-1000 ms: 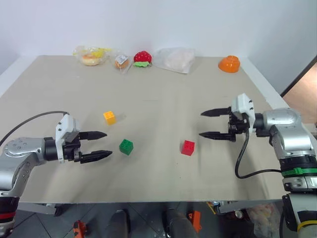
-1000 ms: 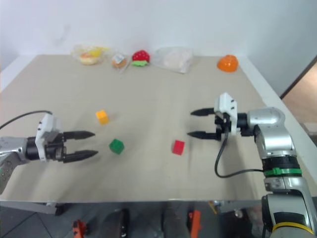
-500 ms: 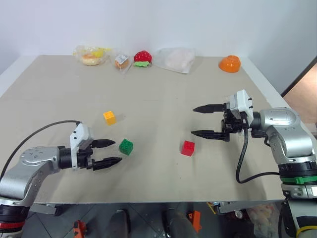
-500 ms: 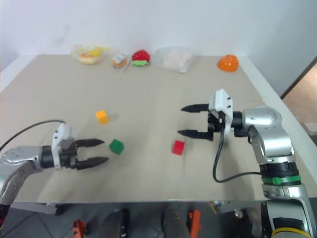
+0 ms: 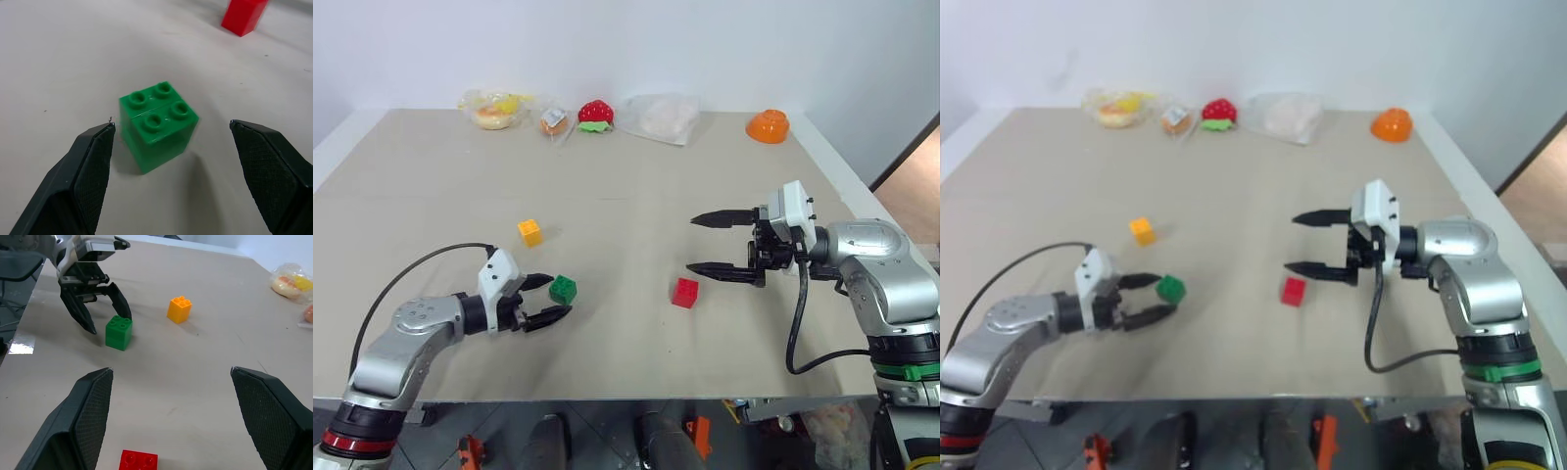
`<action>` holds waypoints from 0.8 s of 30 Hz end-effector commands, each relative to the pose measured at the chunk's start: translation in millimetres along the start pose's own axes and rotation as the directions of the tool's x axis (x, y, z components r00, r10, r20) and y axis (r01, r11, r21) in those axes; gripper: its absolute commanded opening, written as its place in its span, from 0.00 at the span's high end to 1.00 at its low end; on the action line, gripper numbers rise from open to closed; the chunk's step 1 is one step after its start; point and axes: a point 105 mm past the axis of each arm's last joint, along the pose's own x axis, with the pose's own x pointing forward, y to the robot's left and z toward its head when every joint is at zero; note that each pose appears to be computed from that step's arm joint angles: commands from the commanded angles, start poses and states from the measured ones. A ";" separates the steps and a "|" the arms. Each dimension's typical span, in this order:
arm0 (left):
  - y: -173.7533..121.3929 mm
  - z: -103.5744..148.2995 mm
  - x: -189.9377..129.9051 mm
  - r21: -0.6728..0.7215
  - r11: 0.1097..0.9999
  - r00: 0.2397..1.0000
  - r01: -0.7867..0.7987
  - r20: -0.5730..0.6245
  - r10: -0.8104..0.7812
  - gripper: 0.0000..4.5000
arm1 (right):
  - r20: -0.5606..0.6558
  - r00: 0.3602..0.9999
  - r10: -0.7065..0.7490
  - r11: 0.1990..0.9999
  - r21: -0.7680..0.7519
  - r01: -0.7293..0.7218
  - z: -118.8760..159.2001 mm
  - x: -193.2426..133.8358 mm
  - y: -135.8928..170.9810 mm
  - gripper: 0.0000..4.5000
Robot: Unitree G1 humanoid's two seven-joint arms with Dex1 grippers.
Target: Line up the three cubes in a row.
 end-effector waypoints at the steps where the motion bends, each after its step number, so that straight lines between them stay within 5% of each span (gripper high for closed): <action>1: 9.1 3.9 1.4 0.028 0.998 0.998 -0.057 0.002 0.057 0.14 | 0.019 1.000 -0.020 0.999 -0.044 0.021 11.4 -5.9 -0.5 0.11; 3: 9.3 1.6 2.0 0.027 0.998 0.998 -0.063 -0.006 0.063 0.19 | 0.027 1.000 -0.011 0.999 -0.040 0.012 12.7 -5.1 2.8 0.11; 10: 6.6 1.3 5.2 0.020 0.999 0.999 -0.044 0.000 0.044 0.71 | 0.069 0.996 0.057 0.998 -0.032 -0.055 22.4 3.9 18.7 0.10; 19: 2.6 3.4 10.0 0.076 0.997 1.000 0.003 -0.015 -0.002 0.72 | 0.072 0.996 0.059 0.998 -0.029 -0.057 21.6 5.9 18.7 0.10; 24: -1.0 25.0 22.9 0.186 0.968 0.985 0.166 0.020 -0.173 0.72 | 0.121 0.988 0.098 0.995 -0.012 -0.097 32.8 6.4 27.2 0.10</action>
